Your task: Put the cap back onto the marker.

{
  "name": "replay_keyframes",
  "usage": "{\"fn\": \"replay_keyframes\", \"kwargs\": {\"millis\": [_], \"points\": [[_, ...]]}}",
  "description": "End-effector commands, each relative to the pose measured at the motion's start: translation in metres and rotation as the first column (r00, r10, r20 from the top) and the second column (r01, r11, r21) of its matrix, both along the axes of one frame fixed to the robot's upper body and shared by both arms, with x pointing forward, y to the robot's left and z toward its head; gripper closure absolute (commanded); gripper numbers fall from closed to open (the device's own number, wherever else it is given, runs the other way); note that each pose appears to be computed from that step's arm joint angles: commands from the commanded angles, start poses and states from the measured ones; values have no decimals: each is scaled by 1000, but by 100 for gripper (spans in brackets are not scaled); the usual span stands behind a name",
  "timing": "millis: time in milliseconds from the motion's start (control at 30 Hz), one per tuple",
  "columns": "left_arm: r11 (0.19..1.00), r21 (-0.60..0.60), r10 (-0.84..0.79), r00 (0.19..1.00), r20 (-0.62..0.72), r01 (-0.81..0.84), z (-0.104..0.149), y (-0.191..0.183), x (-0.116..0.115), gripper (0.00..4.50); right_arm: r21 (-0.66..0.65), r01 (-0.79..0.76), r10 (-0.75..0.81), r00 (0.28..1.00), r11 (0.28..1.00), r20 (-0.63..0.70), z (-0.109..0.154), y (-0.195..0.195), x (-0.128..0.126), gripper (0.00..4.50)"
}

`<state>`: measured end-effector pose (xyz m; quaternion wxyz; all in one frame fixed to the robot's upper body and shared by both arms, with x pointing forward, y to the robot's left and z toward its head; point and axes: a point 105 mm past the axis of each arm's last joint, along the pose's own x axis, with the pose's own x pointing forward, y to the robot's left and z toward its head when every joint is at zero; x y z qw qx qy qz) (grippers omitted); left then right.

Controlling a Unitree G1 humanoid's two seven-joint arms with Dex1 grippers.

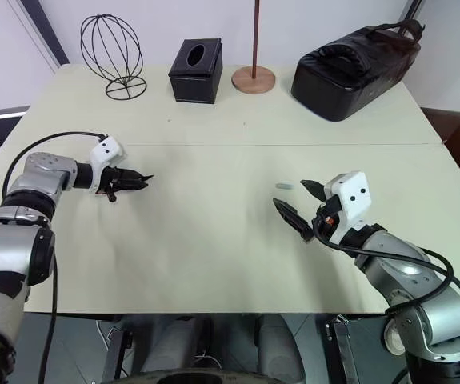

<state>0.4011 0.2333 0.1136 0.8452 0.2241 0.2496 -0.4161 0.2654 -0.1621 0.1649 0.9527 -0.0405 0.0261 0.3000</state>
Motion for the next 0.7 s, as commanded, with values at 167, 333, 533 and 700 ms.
{"fn": "replay_keyframes", "kwargs": {"millis": [167,333,533,700], "points": [[998,62,4,997,-79,1,-10,7,-7,445,8,25,-26,998,1000,59,11,-2,-5,61],[996,84,22,996,-89,-15,-13,16,-10,445,10,30,-30,998,1000,59,11,-4,-5,61],[996,79,38,996,-82,-31,-15,22,-12,445,13,27,-28,998,1000,59,10,-3,-2,61],[994,101,39,996,-81,-31,-22,27,-16,226,18,12,-13,998,1000,59,10,0,1,61]]}}
